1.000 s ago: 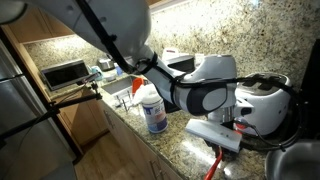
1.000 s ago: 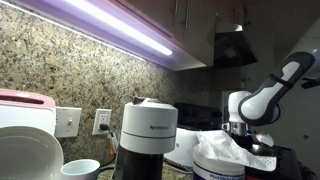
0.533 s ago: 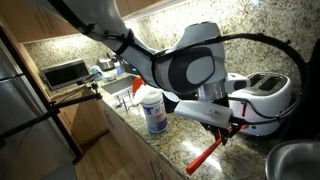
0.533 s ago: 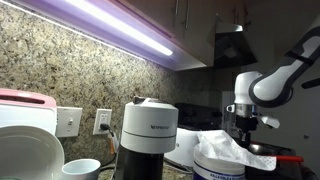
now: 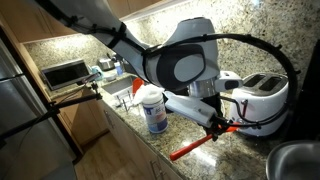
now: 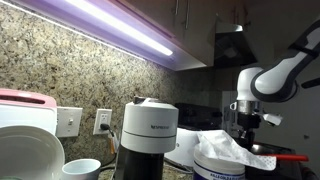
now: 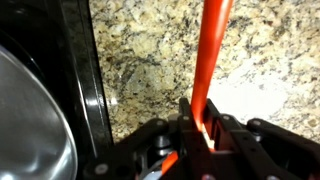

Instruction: Pick up the orange spoon and place it on the pan

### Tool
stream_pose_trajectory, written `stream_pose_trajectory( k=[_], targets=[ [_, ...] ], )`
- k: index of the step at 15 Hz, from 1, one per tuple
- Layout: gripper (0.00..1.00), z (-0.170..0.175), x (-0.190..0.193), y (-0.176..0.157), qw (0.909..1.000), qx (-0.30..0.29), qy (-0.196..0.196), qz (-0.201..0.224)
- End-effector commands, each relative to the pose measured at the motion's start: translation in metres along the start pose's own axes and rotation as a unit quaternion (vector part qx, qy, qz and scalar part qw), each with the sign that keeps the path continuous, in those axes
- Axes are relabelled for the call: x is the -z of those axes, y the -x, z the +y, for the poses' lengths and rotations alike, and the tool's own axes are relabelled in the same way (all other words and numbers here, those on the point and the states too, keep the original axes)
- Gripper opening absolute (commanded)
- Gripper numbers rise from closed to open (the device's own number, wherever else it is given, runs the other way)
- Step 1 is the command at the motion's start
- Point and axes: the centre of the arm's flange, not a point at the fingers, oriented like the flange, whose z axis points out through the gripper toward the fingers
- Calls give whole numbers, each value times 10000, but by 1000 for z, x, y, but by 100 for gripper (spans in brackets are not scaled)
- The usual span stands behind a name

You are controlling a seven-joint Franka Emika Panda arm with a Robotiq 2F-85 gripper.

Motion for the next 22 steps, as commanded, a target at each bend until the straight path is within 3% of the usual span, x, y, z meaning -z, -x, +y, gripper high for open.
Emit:
stream_pose_trajectory(
  k=[1,4,7,9,13,17,19,22],
  targets=[
    [4,11,17,11,9951,-908,-253,297],
    [4,23,21,14,9845,-1626,-335,563],
    [4,35,25,17,9682,-2308,-335,911],
    [4,43,26,19,9538,-2758,-278,1162],
    [4,72,26,24,9163,-3712,-201,1491],
    [4,114,21,27,8776,-4550,-191,1500],
    [4,134,18,28,8634,-4818,-172,1488],
    [4,160,11,23,8552,-4968,-285,1451]
  ],
)
